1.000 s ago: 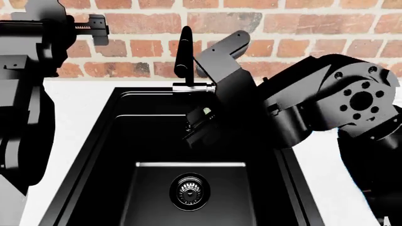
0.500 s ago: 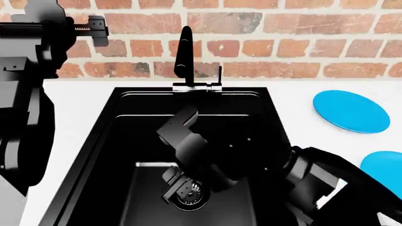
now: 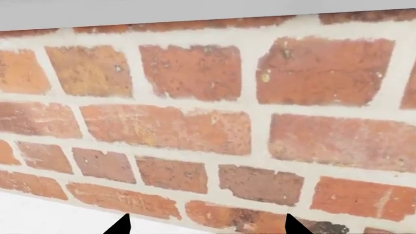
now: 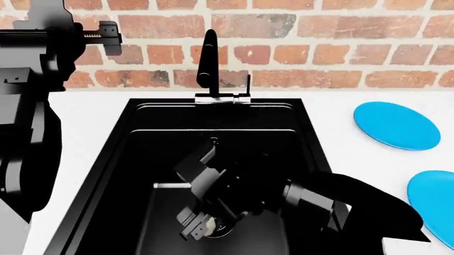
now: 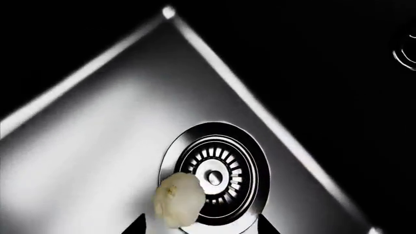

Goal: Pick the garlic from the counter and place it in the sink. Then turn on the sink faucet.

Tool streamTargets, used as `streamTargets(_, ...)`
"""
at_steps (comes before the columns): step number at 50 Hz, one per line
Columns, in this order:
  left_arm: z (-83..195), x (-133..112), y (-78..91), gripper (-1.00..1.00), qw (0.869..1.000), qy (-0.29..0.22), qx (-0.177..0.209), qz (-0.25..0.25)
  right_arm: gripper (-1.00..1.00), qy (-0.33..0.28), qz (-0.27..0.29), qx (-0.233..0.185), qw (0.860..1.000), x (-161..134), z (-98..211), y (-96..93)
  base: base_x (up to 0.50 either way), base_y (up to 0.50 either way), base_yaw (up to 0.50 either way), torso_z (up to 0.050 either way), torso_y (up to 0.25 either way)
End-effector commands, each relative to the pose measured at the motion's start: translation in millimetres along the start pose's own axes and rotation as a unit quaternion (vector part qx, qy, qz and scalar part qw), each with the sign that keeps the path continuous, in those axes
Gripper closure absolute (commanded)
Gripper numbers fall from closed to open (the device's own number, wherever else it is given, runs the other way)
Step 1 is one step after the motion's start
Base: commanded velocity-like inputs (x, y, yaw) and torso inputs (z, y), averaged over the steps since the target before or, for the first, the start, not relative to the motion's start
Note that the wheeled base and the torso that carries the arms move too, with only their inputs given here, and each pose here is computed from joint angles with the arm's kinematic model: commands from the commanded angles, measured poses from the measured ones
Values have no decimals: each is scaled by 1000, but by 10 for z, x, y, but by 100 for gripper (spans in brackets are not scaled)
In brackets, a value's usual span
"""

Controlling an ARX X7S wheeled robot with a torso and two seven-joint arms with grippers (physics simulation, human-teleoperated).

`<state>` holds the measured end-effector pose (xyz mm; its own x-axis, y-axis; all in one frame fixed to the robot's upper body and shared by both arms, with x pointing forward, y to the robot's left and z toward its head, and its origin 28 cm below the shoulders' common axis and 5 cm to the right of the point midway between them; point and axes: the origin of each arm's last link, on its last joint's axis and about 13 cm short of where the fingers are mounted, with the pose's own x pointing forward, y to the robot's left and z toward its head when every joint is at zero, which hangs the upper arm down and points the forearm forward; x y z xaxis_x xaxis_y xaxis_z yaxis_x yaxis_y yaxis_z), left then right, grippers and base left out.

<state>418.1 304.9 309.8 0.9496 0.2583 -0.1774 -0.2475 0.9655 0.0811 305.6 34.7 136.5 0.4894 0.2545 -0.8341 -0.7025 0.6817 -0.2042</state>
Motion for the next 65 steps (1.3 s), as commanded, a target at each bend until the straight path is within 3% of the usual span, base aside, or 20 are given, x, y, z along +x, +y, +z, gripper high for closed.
streamTargets(1, -7, 1, 3, -100, 1000, 1, 0, 0, -100, -2, -4, 3, 1000, 9, 54, -47, 0, 0, 0, 0, 0)
streamTargets(6, -8, 2, 9, -100, 1000, 1, -2, 0, -100, -13, -7, 5, 1000, -6, 82, -60, 0, 0, 0, 0, 0)
streamTargets(14, -26, 7, 18, -100, 1000, 3, -3, 1, -100, -46, -21, 1, 999, -374, 160, -94, 0, 0, 0, 0, 0)
streamTargets(18, -27, 7, 18, -100, 1000, 3, -2, 1, -100, -45, -21, 0, 999, -390, 153, -89, 0, 0, 0, 0, 0)
streamTargets(30, -43, 12, 31, -100, 1000, 4, -4, 1, -100, -29, -36, -11, 999, -430, -54, -104, 0, 0, 0, 0, 0)
streamTargets(37, -49, 13, 37, -100, 1000, 5, -4, 1, -100, -55, -38, -14, 998, -748, -206, -122, 0, 0, 0, 0, 0)
streamTargets(40, -49, 13, 37, -100, 1000, 5, -4, 1, -100, -55, -38, -14, 998, -749, -206, -122, 0, 0, 0, 0, 0)
streamTargets(41, -57, 15, 52, -100, 1000, 6, -5, 3, -100, -84, -42, -6, 996, -1031, -221, -188, 0, 0, 0, 0, 0)
streamTargets(51, -50, 13, 29, -100, 1000, 6, -5, 1, -100, -138, -75, 37, 987, -1488, -260, -479, 0, 0, 0, 0, 0)
streamTargets(58, -40, 10, 41, -100, 1000, 5, -5, 3, -100, -151, -93, 56, 983, -1651, -294, -620, 0, 0, 0, 0, 0)
streamTargets(65, -37, 10, 31, -100, 1000, 4, -5, 0, -100, -179, -123, 102, 971, -1787, -151, -867, 0, 0, 0, 0, 0)
